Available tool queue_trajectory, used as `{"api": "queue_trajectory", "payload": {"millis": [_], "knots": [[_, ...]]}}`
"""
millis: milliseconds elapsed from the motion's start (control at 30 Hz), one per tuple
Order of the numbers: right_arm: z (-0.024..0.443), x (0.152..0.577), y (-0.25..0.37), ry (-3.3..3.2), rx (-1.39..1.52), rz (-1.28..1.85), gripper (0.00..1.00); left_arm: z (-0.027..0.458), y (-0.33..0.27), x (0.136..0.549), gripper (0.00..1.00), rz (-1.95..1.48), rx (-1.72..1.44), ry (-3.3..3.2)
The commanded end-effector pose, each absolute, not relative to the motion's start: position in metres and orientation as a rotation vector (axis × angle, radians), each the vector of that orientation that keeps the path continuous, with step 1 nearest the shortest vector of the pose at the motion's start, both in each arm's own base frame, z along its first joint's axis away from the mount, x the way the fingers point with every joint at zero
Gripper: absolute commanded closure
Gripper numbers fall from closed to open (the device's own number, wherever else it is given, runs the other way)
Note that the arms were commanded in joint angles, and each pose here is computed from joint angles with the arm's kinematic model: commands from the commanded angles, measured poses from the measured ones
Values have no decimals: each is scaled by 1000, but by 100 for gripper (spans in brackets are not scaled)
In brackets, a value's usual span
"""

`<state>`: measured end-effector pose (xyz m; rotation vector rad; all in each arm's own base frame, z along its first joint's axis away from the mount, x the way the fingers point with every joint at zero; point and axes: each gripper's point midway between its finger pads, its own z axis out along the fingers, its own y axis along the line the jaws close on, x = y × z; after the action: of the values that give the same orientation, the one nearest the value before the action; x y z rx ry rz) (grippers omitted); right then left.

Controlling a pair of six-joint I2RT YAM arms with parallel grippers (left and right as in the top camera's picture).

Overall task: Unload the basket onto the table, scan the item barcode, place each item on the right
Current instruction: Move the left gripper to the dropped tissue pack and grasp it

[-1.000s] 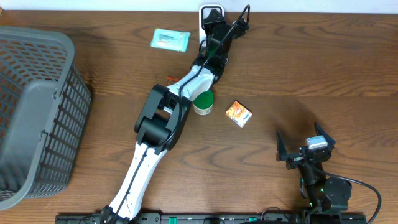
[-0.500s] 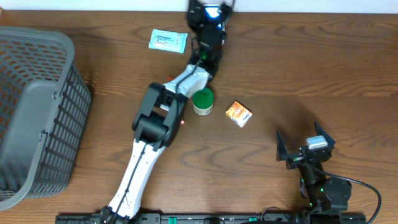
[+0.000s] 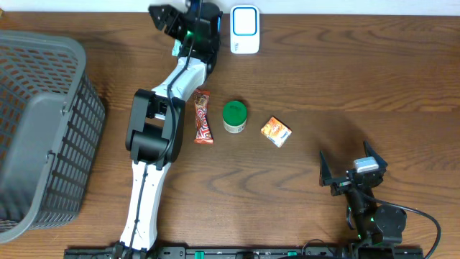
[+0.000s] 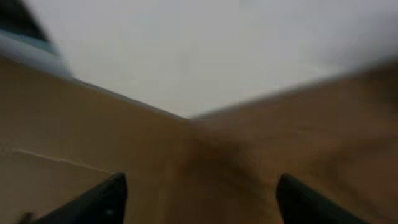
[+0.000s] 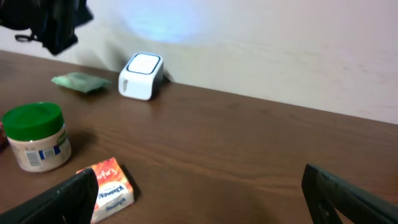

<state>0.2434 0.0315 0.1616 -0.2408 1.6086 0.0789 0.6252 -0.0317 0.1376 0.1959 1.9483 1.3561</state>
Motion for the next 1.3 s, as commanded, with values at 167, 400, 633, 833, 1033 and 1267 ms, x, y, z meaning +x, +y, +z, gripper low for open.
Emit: {"api": "queue_trajectory", "payload": {"millis": [167, 400, 633, 833, 1033, 1267], "knots": [[161, 243, 34, 1608, -251, 84, 1, 108, -43, 615, 21, 1057, 37, 2072], [161, 243, 34, 1608, -251, 84, 1, 112, -44, 604, 21, 698, -90, 2227], [161, 243, 34, 1608, -251, 84, 1, 141, -58, 592, 20, 187, -200, 2340], [161, 243, 34, 1608, -251, 84, 1, 141, -48, 584, 20, -271, -528, 2392], [161, 243, 34, 1608, -251, 84, 1, 139, -33, 586, 20, -507, -894, 2327], [161, 243, 34, 1608, -251, 84, 1, 133, -56, 605, 20, -733, -1041, 2240]]}}
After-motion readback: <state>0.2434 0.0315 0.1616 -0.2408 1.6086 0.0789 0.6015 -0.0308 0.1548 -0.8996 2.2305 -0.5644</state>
